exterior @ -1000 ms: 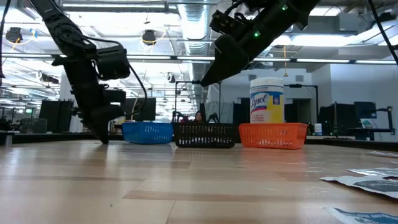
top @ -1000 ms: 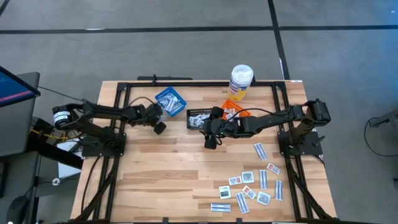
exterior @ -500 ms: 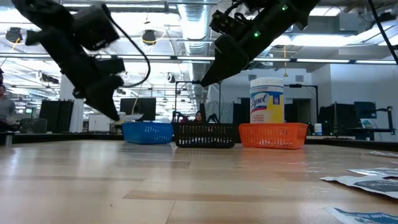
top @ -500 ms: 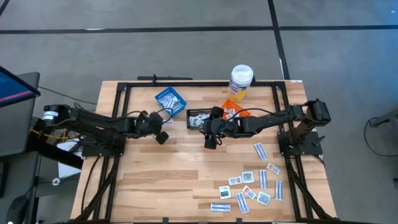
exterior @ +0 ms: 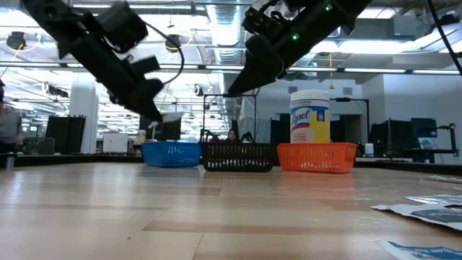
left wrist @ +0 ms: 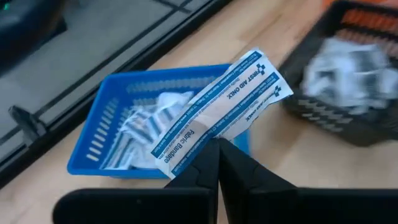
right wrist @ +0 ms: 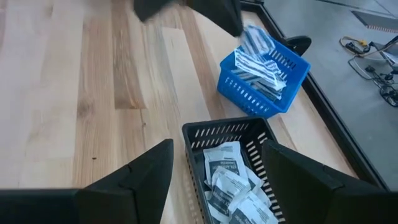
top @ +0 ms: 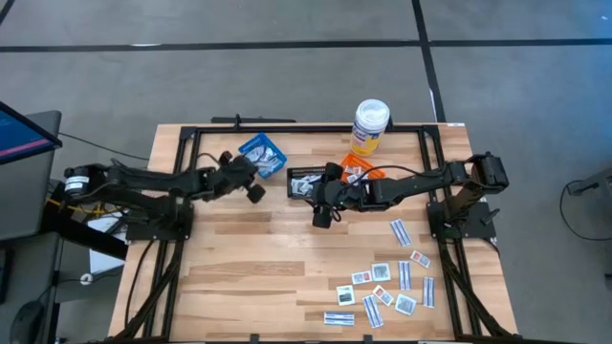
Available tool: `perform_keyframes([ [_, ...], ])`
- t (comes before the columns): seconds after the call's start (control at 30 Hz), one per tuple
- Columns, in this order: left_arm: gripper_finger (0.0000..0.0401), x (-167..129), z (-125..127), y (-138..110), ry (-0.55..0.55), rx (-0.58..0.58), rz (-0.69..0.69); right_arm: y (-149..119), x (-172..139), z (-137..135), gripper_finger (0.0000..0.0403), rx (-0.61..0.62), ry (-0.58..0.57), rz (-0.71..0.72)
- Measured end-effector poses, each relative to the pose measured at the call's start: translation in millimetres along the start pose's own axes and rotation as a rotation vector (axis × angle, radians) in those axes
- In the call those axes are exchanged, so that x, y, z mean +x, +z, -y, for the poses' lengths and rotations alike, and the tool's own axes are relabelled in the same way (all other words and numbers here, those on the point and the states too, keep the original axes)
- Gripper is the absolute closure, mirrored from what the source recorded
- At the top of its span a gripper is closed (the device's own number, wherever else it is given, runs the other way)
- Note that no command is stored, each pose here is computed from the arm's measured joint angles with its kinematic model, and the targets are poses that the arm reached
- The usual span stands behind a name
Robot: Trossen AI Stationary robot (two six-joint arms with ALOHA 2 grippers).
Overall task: Pick & Place First Aid Supplies
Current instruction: Put the bandage into the bin
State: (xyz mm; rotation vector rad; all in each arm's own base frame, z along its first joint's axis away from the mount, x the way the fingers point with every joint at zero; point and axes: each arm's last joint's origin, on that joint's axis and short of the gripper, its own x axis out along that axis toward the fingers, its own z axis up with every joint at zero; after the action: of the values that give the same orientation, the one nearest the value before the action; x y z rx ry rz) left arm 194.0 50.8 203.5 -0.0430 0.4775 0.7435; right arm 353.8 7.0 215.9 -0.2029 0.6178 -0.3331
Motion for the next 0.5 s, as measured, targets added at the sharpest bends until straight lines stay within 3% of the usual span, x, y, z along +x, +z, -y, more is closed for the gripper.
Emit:
perform_keyframes([
  [0.17, 0.0395, 21, -14, -5, 0.064, 0.012, -0.06, 0, 3, 7, 0.0163, 0.012, 0.034, -0.001],
  [0.33, 0.0392, 35, -20, -1, 0.101, 0.053, -0.013, -1, 9, 20, 0.0163, 0.039, 0.051, -0.003],
  [0.5, 0.036, 44, -21, -5, 0.102, 0.057, -0.039, 2, 14, 36, 0.0163, 0.078, 0.01, 0.039],
])
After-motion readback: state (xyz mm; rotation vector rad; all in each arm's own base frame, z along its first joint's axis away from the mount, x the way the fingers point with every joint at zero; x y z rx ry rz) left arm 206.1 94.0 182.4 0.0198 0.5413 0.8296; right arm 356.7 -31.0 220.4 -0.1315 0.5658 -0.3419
